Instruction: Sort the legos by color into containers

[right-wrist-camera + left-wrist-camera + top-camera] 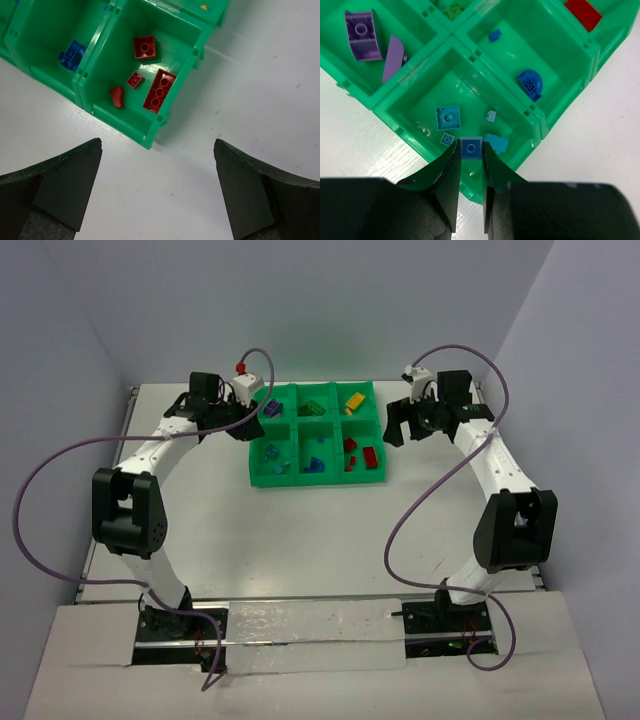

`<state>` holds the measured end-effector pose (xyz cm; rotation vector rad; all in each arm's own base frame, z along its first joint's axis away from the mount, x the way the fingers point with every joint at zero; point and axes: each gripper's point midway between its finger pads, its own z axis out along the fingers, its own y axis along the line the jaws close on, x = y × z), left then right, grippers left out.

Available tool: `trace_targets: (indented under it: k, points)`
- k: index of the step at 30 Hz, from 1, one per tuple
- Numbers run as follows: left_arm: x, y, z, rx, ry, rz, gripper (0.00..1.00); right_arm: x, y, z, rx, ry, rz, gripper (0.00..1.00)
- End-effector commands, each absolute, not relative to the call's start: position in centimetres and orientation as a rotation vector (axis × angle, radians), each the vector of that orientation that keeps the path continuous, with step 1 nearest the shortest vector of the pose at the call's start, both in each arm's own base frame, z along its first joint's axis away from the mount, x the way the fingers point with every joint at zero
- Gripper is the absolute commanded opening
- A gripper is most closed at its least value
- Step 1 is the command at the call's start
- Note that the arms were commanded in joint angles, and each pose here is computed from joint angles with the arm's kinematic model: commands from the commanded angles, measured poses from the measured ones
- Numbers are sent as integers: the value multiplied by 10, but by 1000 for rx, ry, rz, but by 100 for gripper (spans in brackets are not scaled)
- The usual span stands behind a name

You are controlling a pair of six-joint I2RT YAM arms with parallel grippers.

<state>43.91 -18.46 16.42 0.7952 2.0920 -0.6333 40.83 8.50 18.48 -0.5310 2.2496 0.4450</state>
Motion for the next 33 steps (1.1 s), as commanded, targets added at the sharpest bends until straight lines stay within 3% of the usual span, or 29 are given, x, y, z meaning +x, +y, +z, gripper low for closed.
trace_targets:
  k: [1, 7, 15, 25, 28, 31, 33]
  points:
    - [441, -184, 154, 763, 2133, -629, 7, 431, 83, 203, -501, 2190, 421, 100]
    - [443, -193, 138, 770, 2187, -622, 13, 438, 80, 202, -483, 2194, 399, 100]
    - [441, -202, 129, 793, 2224, -567, 40, 442, 67, 211, -406, 2186, 365, 100]
    - [439, -197, 130, 782, 2245, -484, 82, 444, 49, 226, -345, 2180, 375, 100]
    - [439, -196, 146, 750, 2220, -477, 88, 442, 46, 231, -360, 2164, 347, 100]
    - [440, -183, 176, 693, 2200, -432, 99, 440, 36, 239, -343, 2145, 303, 100]
    - [442, -165, 187, 594, 2234, -367, 99, 438, 29, 241, -328, 2136, 281, 100]
